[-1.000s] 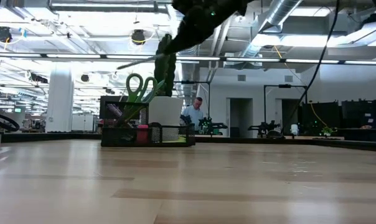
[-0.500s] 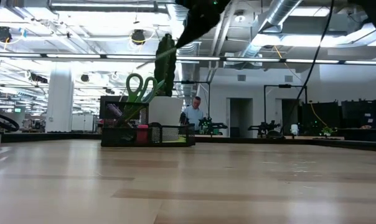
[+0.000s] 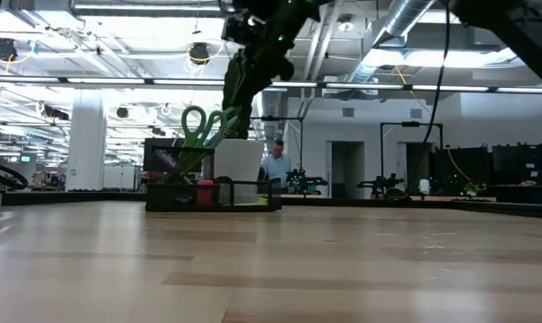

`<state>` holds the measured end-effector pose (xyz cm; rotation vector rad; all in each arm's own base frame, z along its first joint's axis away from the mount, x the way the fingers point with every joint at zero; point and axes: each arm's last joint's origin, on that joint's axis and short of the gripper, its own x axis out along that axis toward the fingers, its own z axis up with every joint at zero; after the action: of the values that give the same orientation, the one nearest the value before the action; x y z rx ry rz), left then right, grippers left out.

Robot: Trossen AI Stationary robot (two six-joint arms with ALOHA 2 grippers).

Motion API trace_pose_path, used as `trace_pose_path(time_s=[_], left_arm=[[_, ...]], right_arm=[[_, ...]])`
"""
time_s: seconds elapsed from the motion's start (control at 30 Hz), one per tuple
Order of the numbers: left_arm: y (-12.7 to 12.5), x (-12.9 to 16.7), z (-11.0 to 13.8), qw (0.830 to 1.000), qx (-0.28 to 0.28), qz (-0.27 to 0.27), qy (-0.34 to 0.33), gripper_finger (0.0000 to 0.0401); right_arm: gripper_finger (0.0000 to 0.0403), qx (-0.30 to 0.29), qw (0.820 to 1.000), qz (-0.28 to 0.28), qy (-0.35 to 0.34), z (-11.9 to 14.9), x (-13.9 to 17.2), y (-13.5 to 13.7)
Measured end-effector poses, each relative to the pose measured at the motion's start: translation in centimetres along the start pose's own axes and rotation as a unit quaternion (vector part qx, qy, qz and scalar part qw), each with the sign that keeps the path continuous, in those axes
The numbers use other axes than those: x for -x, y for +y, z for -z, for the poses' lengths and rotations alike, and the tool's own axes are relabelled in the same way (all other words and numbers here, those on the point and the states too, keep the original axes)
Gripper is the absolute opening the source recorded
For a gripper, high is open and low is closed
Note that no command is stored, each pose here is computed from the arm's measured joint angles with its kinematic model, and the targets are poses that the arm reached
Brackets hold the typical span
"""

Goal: Pick and place office supplies into organizer
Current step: Put the blue pencil into the black mesh organizer, then return to Home Position

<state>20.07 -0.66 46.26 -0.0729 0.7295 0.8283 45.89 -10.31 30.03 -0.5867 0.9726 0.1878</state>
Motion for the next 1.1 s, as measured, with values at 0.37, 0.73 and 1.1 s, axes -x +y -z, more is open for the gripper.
trace_pose_path(time_s=[0.37,0.73,1.1], left_arm=[[0.0,0.0,0.0,1.000,-0.022,0.000,0.000,0.0102],[0.0,0.0,0.0,0.999,-0.033,0.000,0.000,0.0102],[0.0,0.0,0.0,0.999,-0.037,0.000,0.000,0.0102]], right_arm=[[0.0015,0.061,0.997,-0.032,0.022,-0.6,-3.1,0.6],[0.0064,0.079,0.996,0.013,-0.028,-1.8,-2.7,0.0],[0.0099,0.098,0.995,0.030,-0.019,-2.4,-3.1,0.5]])
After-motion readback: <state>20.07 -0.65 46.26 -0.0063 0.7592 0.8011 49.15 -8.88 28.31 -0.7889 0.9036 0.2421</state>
